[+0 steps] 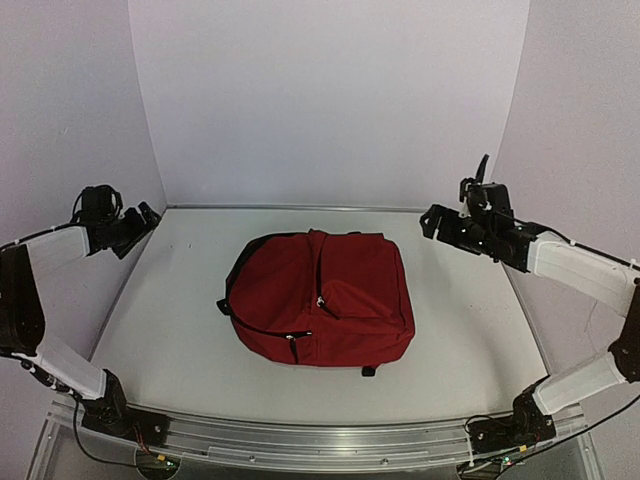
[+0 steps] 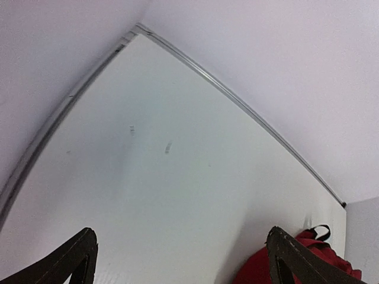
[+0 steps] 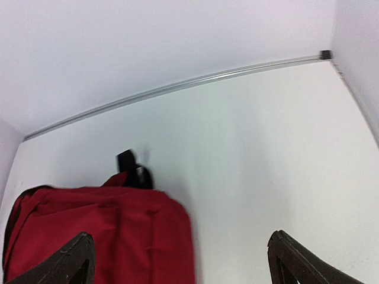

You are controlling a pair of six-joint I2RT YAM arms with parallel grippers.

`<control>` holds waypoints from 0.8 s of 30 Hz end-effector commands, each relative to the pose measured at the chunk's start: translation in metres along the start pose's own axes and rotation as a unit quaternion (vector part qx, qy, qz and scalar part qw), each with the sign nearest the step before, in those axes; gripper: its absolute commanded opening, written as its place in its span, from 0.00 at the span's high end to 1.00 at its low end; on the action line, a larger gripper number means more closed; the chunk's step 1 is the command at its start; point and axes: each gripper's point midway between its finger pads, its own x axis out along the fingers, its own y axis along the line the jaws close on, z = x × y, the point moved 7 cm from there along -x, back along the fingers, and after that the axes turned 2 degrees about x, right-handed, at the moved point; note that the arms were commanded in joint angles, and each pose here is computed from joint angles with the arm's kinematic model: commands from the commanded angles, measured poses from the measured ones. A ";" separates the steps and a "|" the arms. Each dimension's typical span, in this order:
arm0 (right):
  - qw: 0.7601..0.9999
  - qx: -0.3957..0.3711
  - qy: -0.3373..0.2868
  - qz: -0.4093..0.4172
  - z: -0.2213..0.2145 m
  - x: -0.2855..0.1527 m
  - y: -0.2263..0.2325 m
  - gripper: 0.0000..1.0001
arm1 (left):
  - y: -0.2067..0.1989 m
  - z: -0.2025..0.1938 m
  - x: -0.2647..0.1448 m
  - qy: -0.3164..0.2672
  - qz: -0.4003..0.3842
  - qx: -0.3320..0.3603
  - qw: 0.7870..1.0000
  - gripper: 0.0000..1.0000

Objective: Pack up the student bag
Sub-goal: Reset both arms

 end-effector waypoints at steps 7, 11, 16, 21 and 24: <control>0.978 0.031 -0.205 -0.022 0.021 -0.050 -0.067 0.02 | 0.051 -0.007 -0.075 -0.236 0.114 0.035 0.965 0.00; 0.958 0.019 -0.283 -0.044 0.007 -0.062 -0.085 0.02 | 0.063 -0.025 -0.081 -0.259 0.127 0.078 0.954 0.00; 0.951 -0.016 -0.304 -0.058 -0.015 -0.063 -0.098 0.02 | 0.070 -0.043 -0.074 -0.244 0.120 0.120 0.955 0.00; 0.948 -0.030 -0.312 -0.059 -0.018 -0.068 -0.100 0.02 | 0.072 -0.053 -0.071 -0.232 0.109 0.134 0.957 0.00; 0.947 -0.030 -0.314 -0.059 -0.018 -0.070 -0.100 0.02 | 0.067 -0.053 -0.074 -0.237 0.091 0.144 0.956 0.00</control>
